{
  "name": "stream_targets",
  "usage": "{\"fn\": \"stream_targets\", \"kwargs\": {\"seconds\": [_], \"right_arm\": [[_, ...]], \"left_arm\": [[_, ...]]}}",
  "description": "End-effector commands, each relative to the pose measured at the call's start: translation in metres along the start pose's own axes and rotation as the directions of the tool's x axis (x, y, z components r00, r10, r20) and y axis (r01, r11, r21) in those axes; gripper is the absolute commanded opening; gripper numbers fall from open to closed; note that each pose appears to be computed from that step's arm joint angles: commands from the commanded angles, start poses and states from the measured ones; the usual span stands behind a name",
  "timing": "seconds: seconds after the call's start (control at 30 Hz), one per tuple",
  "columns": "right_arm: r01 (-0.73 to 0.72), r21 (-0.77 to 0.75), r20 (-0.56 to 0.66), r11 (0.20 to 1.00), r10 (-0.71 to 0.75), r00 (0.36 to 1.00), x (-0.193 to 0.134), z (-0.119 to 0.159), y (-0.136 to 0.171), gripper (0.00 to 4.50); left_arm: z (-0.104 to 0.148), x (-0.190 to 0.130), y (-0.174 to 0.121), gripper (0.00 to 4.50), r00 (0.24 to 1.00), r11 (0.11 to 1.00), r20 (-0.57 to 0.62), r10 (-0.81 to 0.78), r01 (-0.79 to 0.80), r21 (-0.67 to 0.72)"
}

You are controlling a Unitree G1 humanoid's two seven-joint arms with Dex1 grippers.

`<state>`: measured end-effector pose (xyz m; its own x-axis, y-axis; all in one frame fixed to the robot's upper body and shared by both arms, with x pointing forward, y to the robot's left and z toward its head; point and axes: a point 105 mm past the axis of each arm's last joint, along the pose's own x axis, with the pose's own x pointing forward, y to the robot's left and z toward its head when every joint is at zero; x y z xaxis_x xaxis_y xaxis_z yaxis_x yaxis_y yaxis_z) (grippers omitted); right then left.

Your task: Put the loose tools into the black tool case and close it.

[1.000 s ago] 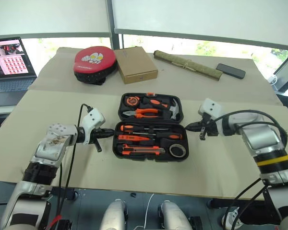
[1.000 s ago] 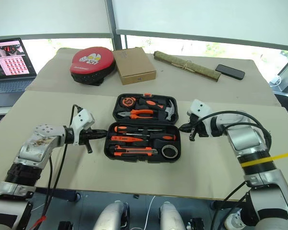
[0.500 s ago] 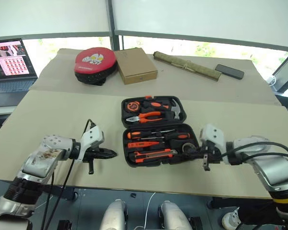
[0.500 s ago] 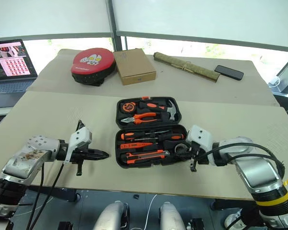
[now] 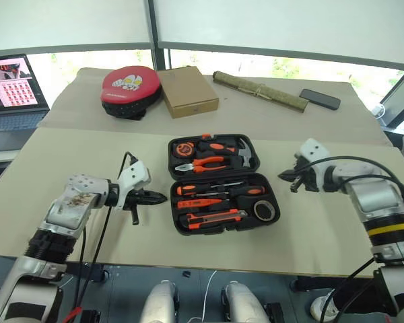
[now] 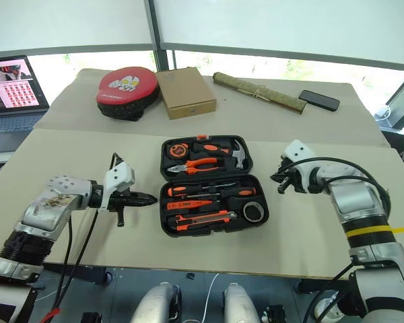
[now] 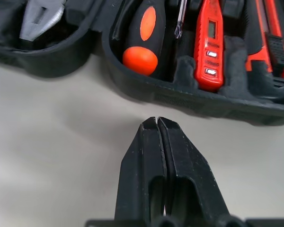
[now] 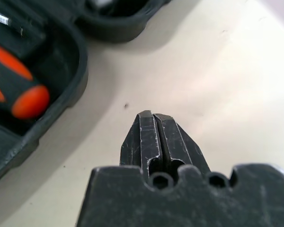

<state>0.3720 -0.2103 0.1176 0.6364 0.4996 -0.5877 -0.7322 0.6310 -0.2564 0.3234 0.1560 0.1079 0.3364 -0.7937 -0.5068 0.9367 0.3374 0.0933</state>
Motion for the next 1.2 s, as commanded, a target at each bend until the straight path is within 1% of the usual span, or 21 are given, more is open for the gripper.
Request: {"fn": "stream_targets", "kwargs": {"seconds": [0.03, 0.1, 0.2, 0.3, 0.33, 0.4, 0.5, 0.6, 0.7, 0.8, 0.9, 1.0, 1.1, 1.17, 1.2], "right_arm": [[-0.098, -0.081, 0.075, 0.992, 0.105, 0.992, 0.001, 0.027, 0.017, 0.0], [-0.202, -0.114, 0.092, 0.973, 0.213, 0.973, -0.002, 0.032, 0.039, 0.0], [-0.321, -0.151, 0.061, 0.935, 0.333, 0.941, -0.011, 0.027, 0.065, 0.0], [-0.464, -0.211, 0.02, 0.86, 0.478, 0.878, -0.03, 0.017, 0.095, 0.0], [-0.484, -0.206, 0.014, 0.85, 0.498, 0.867, -0.035, 0.015, 0.1, 0.0], [-0.49, -0.199, 0.01, 0.849, 0.501, 0.865, -0.039, 0.012, 0.104, 0.0], [-0.495, -0.201, -0.007, 0.845, 0.504, 0.864, -0.046, 0.004, 0.11, 0.0], [-0.454, -0.185, -0.01, 0.871, 0.461, 0.888, -0.047, -0.003, 0.11, 0.0], [-0.355, -0.164, 0.008, 0.92, 0.361, 0.932, -0.043, -0.005, 0.098, 0.0], [-0.308, -0.142, 0.015, 0.941, 0.313, 0.95, -0.046, -0.006, 0.089, 0.0], [-0.294, -0.138, 0.0, 0.946, 0.296, 0.955, -0.052, -0.01, 0.086, 0.0], [-0.246, -0.118, -0.035, 0.962, 0.244, 0.969, -0.063, -0.018, 0.074, 0.0], [-0.177, -0.06, -0.033, 0.982, 0.175, 0.984, -0.067, -0.022, 0.059, 0.0], [-0.124, 0.033, 0.017, 0.992, 0.123, 0.992, -0.066, -0.017, 0.047, 0.58], [-0.109, 0.088, 0.044, 0.99, 0.105, 0.993, -0.066, -0.013, 0.043, 0.78]], "left_arm": [[0.015, 0.0, 0.005, 0.09, 1.0, 0.998, 0.027, 0.009, -0.011, 0.061], [0.016, 0.001, 0.002, 0.09, 0.999, 0.998, 0.033, -0.009, 0.007, 0.066], [0.016, 0.002, -0.008, 0.09, 0.997, 0.996, 0.037, -0.063, 0.061, 0.069], [0.013, 0.0, -0.023, 0.09, 0.99, 0.989, 0.033, -0.135, 0.133, 0.062], [0.011, -0.001, -0.027, 0.09, 0.988, 0.987, 0.024, -0.152, 0.151, 0.055], [0.006, -0.003, -0.033, 0.09, 0.985, 0.984, 0.003, -0.17, 0.17, 0.045], [-0.01, -0.008, -0.048, 0.09, 0.974, 0.975, -0.063, -0.216, 0.219, 0.041], [-0.022, -0.015, -0.06, 0.09, 0.965, 0.969, -0.103, -0.24, 0.244, 0.026], [-0.021, -0.014, -0.062, 0.09, 0.97, 0.974, -0.086, -0.226, 0.228, 0.008], [-0.02, -0.012, -0.063, 0.09, 0.973, 0.975, -0.075, -0.219, 0.221, 0.014], [-0.018, -0.011, -0.056, 0.09, 0.98, 0.982, -0.07, -0.185, 0.186, 0.013], [-0.022, -0.025, -0.039, 0.09, 0.988, 0.992, -0.092, -0.126, 0.126, 0.0], [-0.028, -0.04, -0.021, 0.09, 0.992, 0.997, -0.111, -0.059, 0.053, -0.056], [-0.023, -0.05, -0.007, 0.6, 0.997, 0.988, -0.073, -0.011, -0.001, -0.157], [-0.019, -0.053, 0.001, 0.78, 0.999, 0.976, -0.048, 0.015, -0.025, -0.216]]}}
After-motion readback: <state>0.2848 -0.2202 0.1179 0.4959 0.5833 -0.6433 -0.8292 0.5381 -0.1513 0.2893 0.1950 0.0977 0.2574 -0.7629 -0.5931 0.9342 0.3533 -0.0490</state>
